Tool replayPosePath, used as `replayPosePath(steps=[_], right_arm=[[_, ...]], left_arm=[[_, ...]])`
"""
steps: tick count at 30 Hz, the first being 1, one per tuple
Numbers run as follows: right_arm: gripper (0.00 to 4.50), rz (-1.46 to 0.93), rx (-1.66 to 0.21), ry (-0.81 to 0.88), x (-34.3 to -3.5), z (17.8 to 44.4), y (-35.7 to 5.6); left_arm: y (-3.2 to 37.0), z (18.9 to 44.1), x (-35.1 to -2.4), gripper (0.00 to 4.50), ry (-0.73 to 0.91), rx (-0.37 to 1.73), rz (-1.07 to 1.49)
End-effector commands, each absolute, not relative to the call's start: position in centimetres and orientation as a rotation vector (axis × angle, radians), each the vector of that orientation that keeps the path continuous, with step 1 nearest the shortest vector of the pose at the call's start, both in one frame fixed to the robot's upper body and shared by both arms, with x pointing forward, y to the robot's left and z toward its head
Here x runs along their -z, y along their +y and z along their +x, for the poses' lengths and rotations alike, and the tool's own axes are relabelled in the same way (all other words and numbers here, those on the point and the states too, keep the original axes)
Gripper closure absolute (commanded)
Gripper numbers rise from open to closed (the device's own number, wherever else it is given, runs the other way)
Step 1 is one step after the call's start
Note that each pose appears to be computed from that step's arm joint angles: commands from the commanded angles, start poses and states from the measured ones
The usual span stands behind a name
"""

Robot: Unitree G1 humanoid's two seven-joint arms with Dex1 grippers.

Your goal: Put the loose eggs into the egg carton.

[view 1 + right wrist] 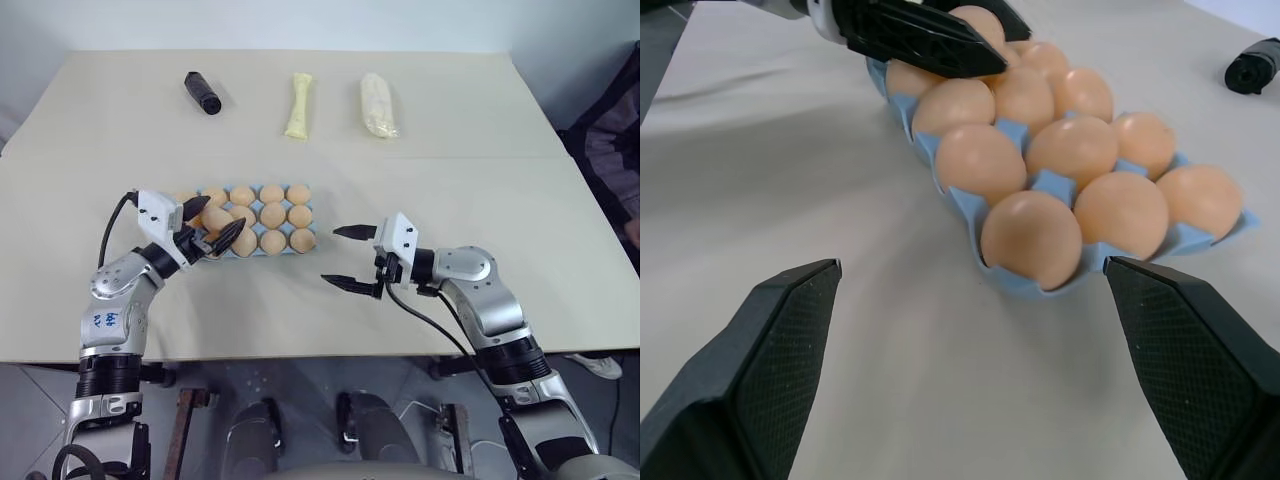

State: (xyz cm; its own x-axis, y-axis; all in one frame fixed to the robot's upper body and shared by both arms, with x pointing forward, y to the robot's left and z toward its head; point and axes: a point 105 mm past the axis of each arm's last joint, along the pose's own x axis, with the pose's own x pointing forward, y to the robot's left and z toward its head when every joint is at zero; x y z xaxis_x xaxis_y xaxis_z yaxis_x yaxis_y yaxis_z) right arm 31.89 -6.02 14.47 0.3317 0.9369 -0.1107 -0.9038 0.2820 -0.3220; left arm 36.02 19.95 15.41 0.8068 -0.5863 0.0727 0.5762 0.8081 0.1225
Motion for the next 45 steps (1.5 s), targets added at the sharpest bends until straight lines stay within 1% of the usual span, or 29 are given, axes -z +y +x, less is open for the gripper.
replayPosePath(steps=[1, 3, 7, 8, 12, 14, 15, 17, 21, 23, 30, 35, 37, 39, 40, 42, 43, 45], right_arm=[[0.03, -0.343, -1.229, -0.159, -15.8, 31.4, -6.1], [0.00, -0.340, -1.227, -0.157, -15.8, 31.4, -6.1], [0.00, -0.336, -1.227, -0.155, -15.7, 31.4, -6.1], [0.00, -0.334, -1.226, -0.155, -15.7, 31.4, -6.0], [0.00, -0.329, -1.227, -0.154, -15.6, 31.5, -5.9], [0.00, -0.325, -1.231, -0.151, -15.6, 31.5, -5.9], [0.00, -0.324, -1.234, -0.148, -15.5, 31.5, -5.8], [0.00, -0.322, -1.239, -0.144, -15.3, 31.5, -5.8], [0.00, -0.313, -1.243, -0.140, -15.2, 31.4, -5.7], [0.00, -0.309, -1.246, -0.138, -15.0, 31.4, -5.6], [0.00, -0.310, -1.266, -0.140, -14.9, 31.0, -5.1], [0.00, -0.316, -1.277, -0.151, -15.0, 30.9, -5.0], [0.00, -0.315, -1.281, -0.154, -15.1, 30.7, -4.9], [0.00, -0.312, -1.281, -0.161, -15.3, 30.7, -5.0], [0.00, -0.311, -1.278, -0.164, -15.3, 30.7, -5.1], [0.00, -0.309, -1.272, -0.167, -15.4, 30.7, -5.2], [0.00, -0.311, -1.266, -0.167, -15.4, 30.8, -5.3], [0.00, -0.313, -1.258, -0.168, -15.4, 30.9, -5.6]], left_arm=[[19.7, 36.0, -15.4, 0.18, -0.116, 0.643, 0.119], [20.0, 35.9, -15.2, 0.56, -0.112, 0.635, 0.121], [21.0, 35.4, -15.7, 1.77, -0.132, 0.613, 0.126], [21.1, 35.2, -16.0, 1.97, -0.150, 0.613, 0.123], [21.9, 34.3, -17.3, 1.97, -0.219, 0.615, 0.115], [23.6, 32.8, -18.7, 1.97, -0.279, 0.603, 0.112], [24.9, 32.0, -18.9, 1.97, -0.282, 0.578, 0.122], [26.6, 30.8, -18.5, 1.97, -0.251, 0.535, 0.139], [28.4, 29.4, -17.1, 1.97, -0.187, 0.492, 0.143], [28.5, 29.3, -16.7, 1.97, -0.176, 0.481, 0.136], [26.6, 30.3, -16.3, 1.97, -0.181, 0.518, 0.120], [25.6, 31.8, -15.6, 1.97, -0.171, 0.540, 0.120], [25.8, 32.1, -15.7, 1.97, -0.181, 0.517, 0.143], [26.1, 32.0, -15.9, 1.29, -0.191, 0.503, 0.147], [26.2, 31.9, -15.9, 1.06, -0.187, 0.507, 0.159], [26.2, 31.7, -15.9, 0.46, -0.183, 0.509, 0.184], [26.6, 31.6, -15.9, 0.05, -0.180, 0.489, 0.201], [27.6, 31.6, -16.2, 0.05, -0.187, 0.448, 0.219]])
